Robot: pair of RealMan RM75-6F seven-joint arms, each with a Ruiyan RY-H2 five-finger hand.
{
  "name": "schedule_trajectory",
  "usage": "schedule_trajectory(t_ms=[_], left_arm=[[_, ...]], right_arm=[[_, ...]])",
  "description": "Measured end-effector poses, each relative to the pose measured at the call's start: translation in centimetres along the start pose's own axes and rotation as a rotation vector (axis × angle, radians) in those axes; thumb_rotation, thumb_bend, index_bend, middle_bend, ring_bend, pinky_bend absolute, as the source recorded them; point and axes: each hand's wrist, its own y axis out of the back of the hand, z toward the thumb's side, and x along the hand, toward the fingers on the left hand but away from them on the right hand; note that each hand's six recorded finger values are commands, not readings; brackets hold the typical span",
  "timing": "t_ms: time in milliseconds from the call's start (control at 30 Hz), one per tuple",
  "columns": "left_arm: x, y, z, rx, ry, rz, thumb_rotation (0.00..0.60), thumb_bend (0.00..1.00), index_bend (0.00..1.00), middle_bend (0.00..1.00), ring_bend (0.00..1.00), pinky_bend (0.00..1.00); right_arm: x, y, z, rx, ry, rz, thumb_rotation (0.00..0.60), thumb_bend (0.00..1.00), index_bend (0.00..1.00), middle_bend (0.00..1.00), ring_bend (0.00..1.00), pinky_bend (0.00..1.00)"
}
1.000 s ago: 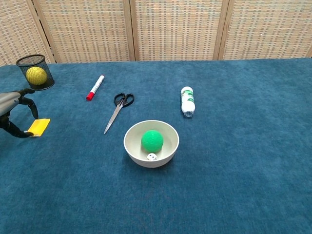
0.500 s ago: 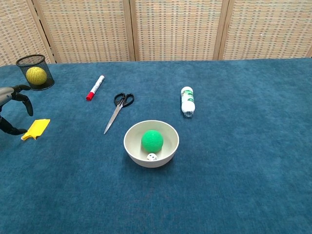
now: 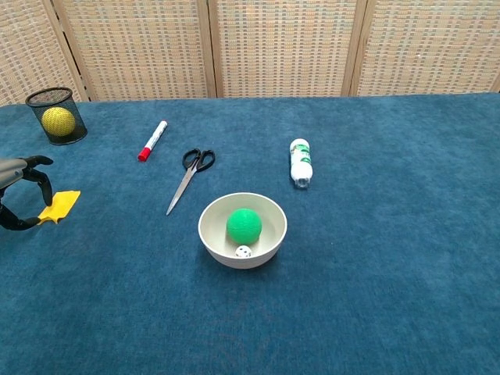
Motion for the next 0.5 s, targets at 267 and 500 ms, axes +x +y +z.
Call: schedule_trajectory(t_ms=[267, 500], left_arm=[[0.05, -0.22, 0.63, 0.006, -0.004, -0.007, 0.6, 0.39, 0.47, 0.0, 0.0, 0.0], [0.03, -0.46, 0.81, 0.018, -0.004, -0.008, 0.6, 0.4, 0.52, 0.0, 0.0, 0.0]], right_arm=[[-0.04, 0.04, -0.05, -0.003, -0.002, -0.001, 0.6, 0.0, 0.0, 0.0, 0.0, 0.0], [-0.04, 0.07, -0.06, -0.007, -0.002, 0.0, 0.6, 0.0, 0.0, 0.0, 0.0, 0.0]])
